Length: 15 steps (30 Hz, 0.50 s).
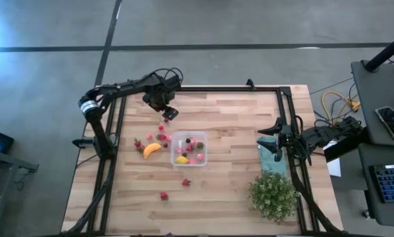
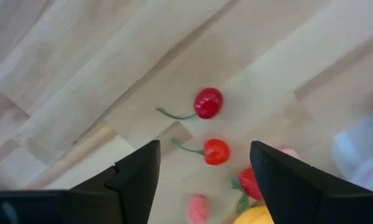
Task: Pick and placing Produce into tupperware
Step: Put the red cherry into the transparent bin
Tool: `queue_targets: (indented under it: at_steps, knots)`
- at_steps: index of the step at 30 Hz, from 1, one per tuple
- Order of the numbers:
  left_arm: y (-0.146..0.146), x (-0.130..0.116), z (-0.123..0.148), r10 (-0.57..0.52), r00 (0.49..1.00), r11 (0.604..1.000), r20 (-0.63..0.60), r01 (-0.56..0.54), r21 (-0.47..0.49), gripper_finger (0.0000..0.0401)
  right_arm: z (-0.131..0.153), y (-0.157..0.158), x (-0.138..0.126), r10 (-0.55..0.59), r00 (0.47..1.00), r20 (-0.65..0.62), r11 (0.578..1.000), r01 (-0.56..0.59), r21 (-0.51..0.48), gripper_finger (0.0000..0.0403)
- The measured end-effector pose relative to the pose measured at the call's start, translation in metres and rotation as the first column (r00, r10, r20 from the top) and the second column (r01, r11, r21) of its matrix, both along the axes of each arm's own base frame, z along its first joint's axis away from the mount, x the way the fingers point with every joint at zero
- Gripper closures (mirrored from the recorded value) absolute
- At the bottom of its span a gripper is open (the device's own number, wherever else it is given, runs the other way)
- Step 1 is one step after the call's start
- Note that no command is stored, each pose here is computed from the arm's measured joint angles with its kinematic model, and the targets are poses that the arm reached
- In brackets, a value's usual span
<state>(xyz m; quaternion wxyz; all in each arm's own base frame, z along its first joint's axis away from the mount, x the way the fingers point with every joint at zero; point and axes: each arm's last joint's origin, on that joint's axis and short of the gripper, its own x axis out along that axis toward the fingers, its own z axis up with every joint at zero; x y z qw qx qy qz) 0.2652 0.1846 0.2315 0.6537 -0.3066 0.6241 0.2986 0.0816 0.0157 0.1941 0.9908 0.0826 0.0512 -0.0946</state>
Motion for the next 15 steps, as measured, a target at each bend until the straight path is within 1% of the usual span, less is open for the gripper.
queue_targets:
  at_steps: [8, 15]
  knots:
    - [0.008, 0.007, -0.026, -0.061, 0.996, 0.997, -0.06, 0.058, -0.048, 0.0168, 0.0, 0.0, 0.0, 0.0, 1.0, 0.0, 1.0, 0.0, 0.0, 0.017]
    - [0.013, 0.013, -0.045, -0.174, 0.981, 0.983, -0.086, 0.168, -0.072, 0.0168, 0.0, 0.0, 0.0, 0.0, 1.0, 0.0, 1.0, 0.0, 0.0, 0.017]
